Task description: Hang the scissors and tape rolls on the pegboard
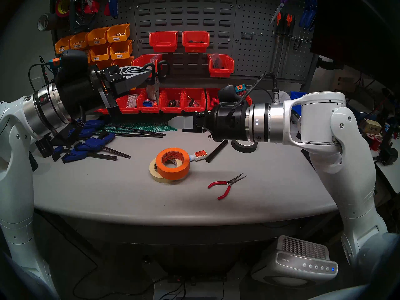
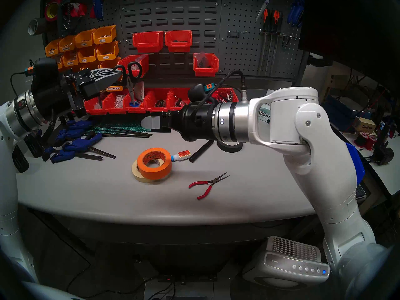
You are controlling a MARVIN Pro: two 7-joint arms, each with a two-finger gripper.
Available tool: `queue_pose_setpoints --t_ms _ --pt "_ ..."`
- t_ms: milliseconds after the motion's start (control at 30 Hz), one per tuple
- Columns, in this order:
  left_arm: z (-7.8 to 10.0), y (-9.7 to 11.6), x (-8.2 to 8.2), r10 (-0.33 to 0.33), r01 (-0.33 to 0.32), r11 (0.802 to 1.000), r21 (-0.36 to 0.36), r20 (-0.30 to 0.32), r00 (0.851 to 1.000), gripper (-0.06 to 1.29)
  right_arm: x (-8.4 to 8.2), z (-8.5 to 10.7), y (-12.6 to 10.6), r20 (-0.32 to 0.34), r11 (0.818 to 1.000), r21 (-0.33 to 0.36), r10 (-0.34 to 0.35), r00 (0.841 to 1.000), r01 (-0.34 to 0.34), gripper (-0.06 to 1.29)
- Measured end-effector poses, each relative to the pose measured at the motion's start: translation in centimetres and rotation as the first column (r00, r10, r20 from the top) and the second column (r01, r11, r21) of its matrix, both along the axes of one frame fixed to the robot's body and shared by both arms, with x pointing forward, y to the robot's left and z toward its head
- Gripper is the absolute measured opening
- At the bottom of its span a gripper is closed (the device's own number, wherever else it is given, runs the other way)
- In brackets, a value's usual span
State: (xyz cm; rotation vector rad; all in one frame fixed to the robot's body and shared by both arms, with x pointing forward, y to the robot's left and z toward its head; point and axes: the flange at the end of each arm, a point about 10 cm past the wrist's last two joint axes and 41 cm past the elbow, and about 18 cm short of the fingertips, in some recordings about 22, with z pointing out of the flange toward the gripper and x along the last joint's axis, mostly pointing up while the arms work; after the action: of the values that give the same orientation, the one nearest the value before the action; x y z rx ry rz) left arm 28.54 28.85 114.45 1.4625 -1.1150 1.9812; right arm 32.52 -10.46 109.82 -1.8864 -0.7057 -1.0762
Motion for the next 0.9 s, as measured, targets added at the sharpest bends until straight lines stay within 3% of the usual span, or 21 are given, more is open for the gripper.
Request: queue_pose_setpoints --t_ms 167,400,700,900 --pt "0.0 -0.1 -0.1 -0.015 0.016 1.0 0.009 -0.005 1.0 -0.02 -0.8 1.2 0.0 0.101 0.998 -0.06 -0.002 0.995 0.008 1.24" --pt "-0.2 0.0 0.0 -0.032 0.032 0.999 0.017 -0.044 0.999 -0.02 -1.8 2.9 -0.4 0.227 0.991 -0.132 0.036 0.973 -0.006 1.24" --pt "-0.5 0.5 0.2 -0.043 0.046 0.999 0.02 -0.102 0.994 -0.02 -2.2 3.8 -1.5 0.331 0.977 -0.214 0.077 0.94 -0.005 1.24" --pt "-0.5 0.3 -0.1 -0.071 0.074 0.997 0.018 -0.139 0.988 -0.02 -2.3 4.1 -1.7 0.382 0.974 -0.225 0.11 0.917 -0.023 1.24"
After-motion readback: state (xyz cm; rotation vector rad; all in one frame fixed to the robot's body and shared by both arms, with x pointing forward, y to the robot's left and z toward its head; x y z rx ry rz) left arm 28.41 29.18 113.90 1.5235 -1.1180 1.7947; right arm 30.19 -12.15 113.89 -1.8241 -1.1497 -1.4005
